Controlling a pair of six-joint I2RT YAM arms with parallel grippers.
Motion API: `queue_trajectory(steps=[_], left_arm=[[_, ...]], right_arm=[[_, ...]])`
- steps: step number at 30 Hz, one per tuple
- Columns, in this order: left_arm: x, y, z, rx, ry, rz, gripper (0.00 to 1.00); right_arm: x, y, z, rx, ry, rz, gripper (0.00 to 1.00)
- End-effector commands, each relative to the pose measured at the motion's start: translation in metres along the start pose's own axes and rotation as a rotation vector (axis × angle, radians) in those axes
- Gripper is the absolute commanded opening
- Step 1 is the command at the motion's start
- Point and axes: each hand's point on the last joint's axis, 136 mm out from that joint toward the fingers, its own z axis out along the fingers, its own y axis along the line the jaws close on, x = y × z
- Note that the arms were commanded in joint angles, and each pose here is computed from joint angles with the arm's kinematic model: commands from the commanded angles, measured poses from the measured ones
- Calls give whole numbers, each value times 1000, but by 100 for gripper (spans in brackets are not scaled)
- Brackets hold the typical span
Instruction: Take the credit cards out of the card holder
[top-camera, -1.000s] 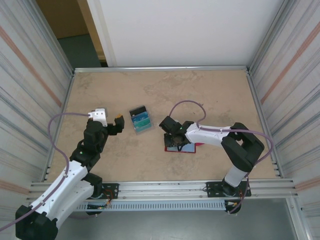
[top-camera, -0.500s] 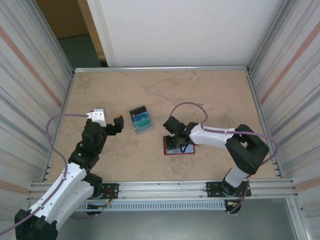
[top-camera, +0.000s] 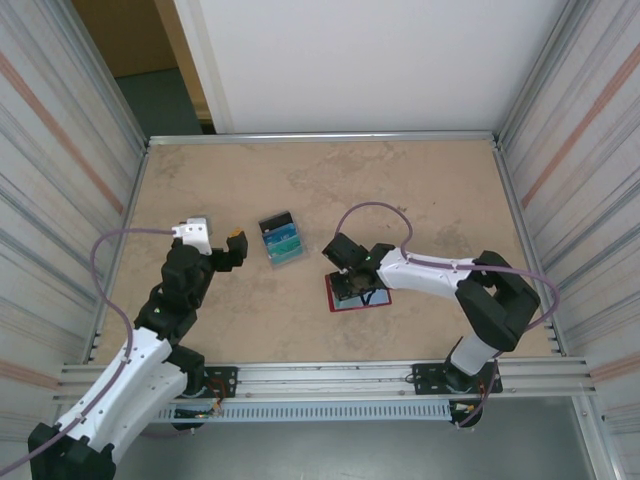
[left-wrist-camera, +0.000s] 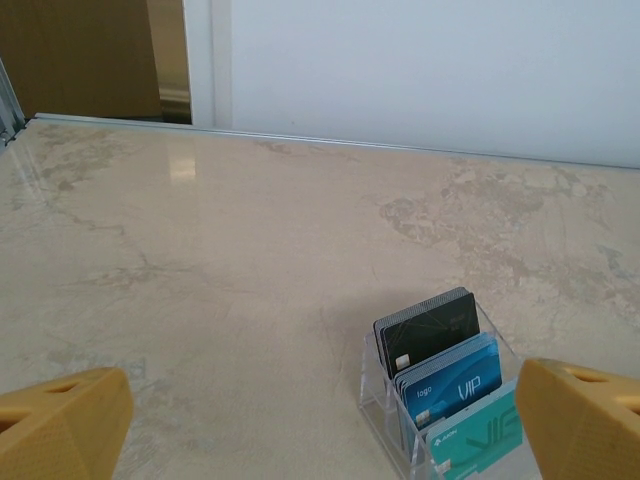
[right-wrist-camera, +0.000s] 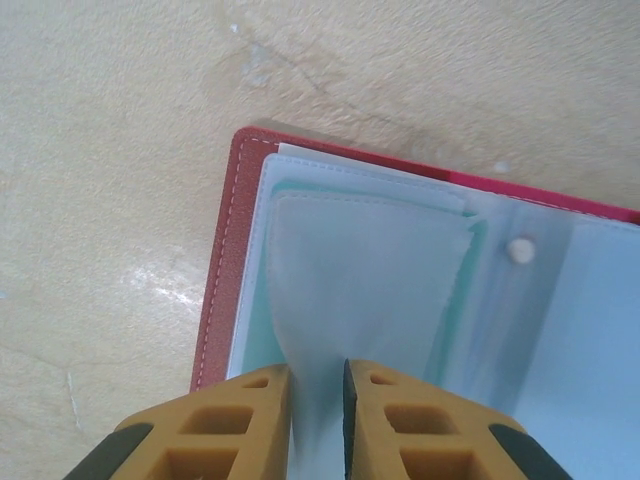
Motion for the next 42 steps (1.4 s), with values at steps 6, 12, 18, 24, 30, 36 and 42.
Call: queue_trajectory(steps=[6, 12, 18, 24, 30, 36, 42], left_arm=[[-25, -5, -7, 20, -42, 0, 99], [-29, -8, -8, 33, -48, 2, 99], [-31, -9, -8, 36, -53, 4, 99], [-31, -10, -9, 41, -52, 10, 99], [-32, -11, -9, 42, -50, 14, 99], [-29, -12, -7, 41, -43, -2, 99], [-25, -11, -4, 36, -27, -7, 99]], right_arm=[[-13, -12, -24, 43, -56, 40, 19], [-14, -24, -32, 53, -71, 68, 21], [-12, -41, -41, 61, -90, 112, 24], [-6, -62, -44, 65, -93, 174, 25], [-1, -65, -51, 48, -104, 172, 26], [0, -34, -54, 25, -111, 90, 34], [3, -11, -38, 50, -70, 53, 34]])
